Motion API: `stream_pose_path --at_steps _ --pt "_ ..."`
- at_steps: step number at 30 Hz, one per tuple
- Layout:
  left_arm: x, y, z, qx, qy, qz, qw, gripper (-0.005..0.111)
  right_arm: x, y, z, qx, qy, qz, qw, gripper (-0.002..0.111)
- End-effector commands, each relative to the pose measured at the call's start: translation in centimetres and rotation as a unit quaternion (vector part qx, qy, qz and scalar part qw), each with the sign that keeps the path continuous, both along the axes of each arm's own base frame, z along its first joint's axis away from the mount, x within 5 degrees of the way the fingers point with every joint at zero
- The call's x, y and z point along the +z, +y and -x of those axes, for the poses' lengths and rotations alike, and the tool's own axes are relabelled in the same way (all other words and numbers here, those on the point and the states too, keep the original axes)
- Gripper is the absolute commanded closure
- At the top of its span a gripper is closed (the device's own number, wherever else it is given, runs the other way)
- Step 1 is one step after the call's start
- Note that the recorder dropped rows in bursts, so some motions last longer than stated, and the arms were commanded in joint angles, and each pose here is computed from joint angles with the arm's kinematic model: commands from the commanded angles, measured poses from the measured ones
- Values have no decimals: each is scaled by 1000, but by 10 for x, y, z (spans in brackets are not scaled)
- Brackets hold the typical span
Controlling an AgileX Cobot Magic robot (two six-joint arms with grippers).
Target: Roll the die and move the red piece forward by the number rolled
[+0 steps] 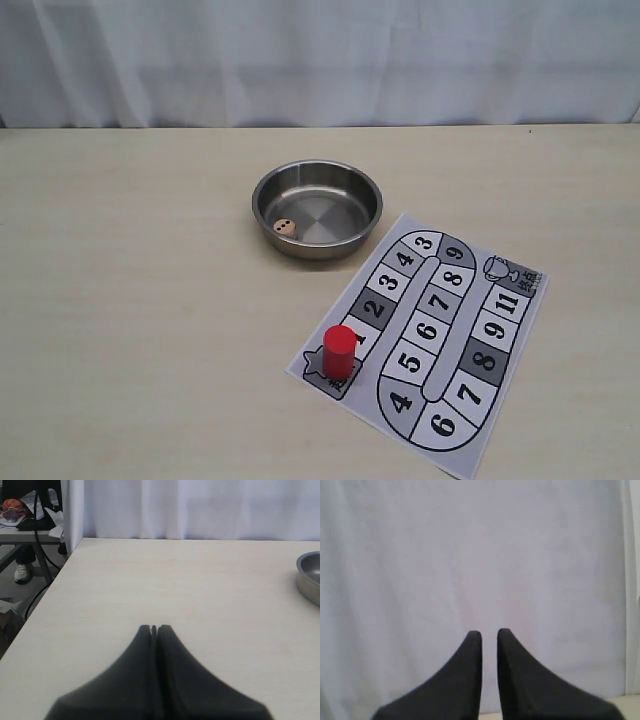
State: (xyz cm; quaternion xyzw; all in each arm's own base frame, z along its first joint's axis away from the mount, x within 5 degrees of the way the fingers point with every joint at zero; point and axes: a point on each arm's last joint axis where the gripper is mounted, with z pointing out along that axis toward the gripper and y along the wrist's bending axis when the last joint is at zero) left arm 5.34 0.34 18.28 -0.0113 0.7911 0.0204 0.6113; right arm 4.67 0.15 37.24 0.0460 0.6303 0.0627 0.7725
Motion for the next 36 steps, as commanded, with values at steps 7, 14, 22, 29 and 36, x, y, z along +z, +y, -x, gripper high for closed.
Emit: stream_pose_path --at_steps 7,14,22,29,36 --pt "1 0 0 0 -6 3 1000 107 40 6 -62 40 201 47 978 97" --pt "1 0 0 0 -6 3 1000 107 26 11 -120 82 294 70 950 93" --pt "1 0 0 0 -6 3 1000 107 -15 48 -171 173 371 152 900 65" --pt "1 0 0 0 -6 3 1000 107 -50 87 -213 224 452 145 851 60" --pt "1 0 0 0 -6 3 1000 107 -66 128 -251 258 485 146 823 61"
